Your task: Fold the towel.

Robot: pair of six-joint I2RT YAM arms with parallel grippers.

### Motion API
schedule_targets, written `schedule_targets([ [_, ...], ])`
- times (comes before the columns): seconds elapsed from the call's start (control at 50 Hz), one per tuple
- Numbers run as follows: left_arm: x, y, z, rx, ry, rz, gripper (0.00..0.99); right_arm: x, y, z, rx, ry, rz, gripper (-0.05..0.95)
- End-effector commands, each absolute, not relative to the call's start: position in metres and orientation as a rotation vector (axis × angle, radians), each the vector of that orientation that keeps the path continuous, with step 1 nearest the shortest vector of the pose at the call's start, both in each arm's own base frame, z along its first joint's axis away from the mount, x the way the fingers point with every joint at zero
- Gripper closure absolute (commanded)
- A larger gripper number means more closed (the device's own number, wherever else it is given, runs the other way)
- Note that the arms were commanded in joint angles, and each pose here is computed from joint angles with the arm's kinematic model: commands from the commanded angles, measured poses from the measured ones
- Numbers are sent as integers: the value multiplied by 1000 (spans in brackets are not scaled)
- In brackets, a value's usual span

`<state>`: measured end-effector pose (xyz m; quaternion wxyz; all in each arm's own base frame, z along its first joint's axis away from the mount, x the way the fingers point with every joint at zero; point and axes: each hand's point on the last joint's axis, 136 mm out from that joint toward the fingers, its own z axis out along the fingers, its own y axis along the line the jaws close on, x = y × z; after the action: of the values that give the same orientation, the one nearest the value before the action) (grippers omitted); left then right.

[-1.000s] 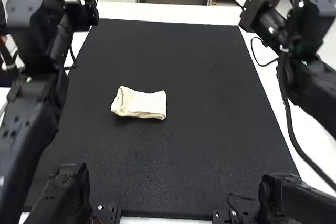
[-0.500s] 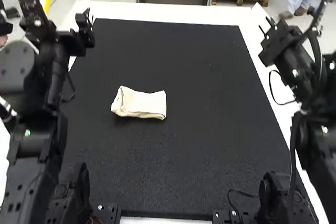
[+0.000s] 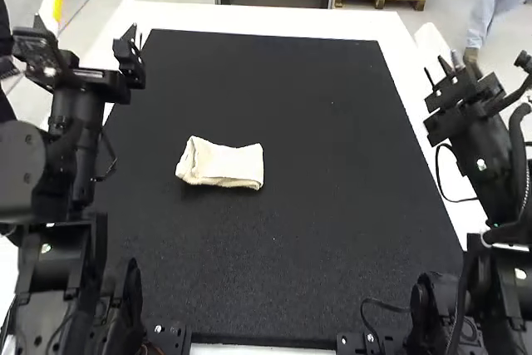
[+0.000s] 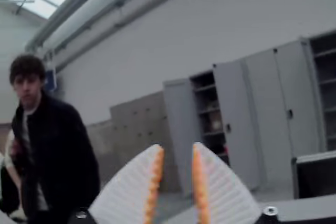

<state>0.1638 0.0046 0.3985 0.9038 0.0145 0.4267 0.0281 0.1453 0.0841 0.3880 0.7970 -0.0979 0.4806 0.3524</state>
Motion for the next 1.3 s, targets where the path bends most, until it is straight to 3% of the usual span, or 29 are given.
schedule_targets([
  [0.0, 167, -3, 385, 146, 846, 185, 38, 156, 51, 397, -140, 949, 434, -31],
  [0.08, 164, -7, 381, 169, 782, 197, 38, 163, 36, 391, -124, 904, 271, -23],
  [0.2, 173, -13, 361, 209, 799, 178, 41, 167, 36, 377, -138, 865, 253, -23],
  [0.26, 178, -11, 352, 202, 823, 174, 111, 177, 34, 361, -131, 900, 248, -23],
  [0.34, 187, -8, 335, 180, 867, 147, 159, 190, 34, 336, -151, 942, 207, -23],
  [0.42, 207, 12, 306, 73, 996, 154, 154, 195, 36, 317, -164, 945, 203, -23],
  [0.48, 215, 18, 293, 44, 1065, 162, 152, 214, 34, 289, -149, 1085, 202, -23],
  [0.68, 239, 22, 231, 26, 1337, 135, 152, 234, 32, 239, -111, 1303, 233, -23],
  [0.78, 241, 25, 216, 17, 1400, 142, 38, 239, 33, 216, -102, 1401, 246, -23],
  [0.98, 244, 26, 195, 9, 1487, 134, 36, 242, 34, 156, -180, 1634, 180, -23],
  [1.28, 245, 26, 176, 9, 1565, 128, 36, 241, 34, 148, -205, 1662, 158, -23],
])
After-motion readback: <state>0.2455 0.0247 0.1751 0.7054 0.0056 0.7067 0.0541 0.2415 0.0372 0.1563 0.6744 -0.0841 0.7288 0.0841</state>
